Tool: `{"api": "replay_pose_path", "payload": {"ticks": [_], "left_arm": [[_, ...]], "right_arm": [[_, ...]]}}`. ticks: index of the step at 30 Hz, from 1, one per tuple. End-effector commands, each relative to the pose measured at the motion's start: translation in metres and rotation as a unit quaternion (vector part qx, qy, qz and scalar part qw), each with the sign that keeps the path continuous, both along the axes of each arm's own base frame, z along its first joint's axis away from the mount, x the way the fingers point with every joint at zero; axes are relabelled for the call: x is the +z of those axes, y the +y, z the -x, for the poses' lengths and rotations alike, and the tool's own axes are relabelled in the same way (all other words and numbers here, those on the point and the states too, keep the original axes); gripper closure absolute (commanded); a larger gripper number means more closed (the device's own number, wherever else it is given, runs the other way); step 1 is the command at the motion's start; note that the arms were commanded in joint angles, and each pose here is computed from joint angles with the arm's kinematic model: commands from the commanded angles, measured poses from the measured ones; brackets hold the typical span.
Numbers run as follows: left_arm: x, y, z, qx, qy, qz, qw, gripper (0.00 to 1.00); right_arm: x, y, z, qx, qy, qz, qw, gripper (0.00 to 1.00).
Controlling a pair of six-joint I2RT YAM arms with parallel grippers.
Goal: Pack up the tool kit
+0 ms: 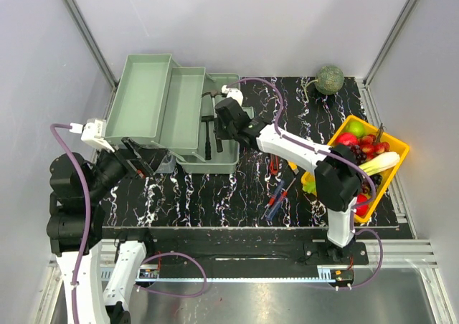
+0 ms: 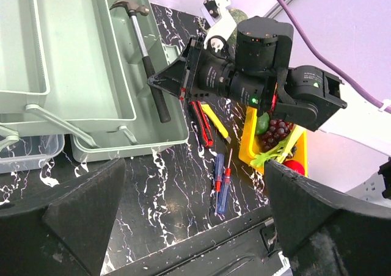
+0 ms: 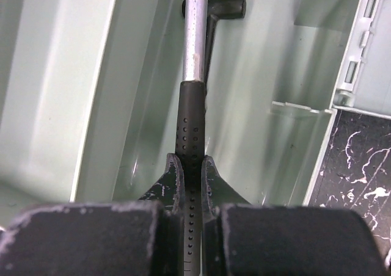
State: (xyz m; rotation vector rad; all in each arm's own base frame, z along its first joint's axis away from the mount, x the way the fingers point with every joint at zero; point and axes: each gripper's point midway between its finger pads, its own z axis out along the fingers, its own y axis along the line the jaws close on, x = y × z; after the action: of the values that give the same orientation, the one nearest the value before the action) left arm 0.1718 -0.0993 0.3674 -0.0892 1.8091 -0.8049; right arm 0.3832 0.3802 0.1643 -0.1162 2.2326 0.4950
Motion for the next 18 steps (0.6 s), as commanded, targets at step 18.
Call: {"api": "replay_pose_path", "payload": {"ticks": [18], "left_arm": [[0.003, 0.003, -0.003, 0.006, -0.016, -0.012, 1.000, 0.01]], "right_arm": [[-0.049, 0.014, -0.061, -0.026, 0.012, -0.026, 0.999, 1.00]]}}
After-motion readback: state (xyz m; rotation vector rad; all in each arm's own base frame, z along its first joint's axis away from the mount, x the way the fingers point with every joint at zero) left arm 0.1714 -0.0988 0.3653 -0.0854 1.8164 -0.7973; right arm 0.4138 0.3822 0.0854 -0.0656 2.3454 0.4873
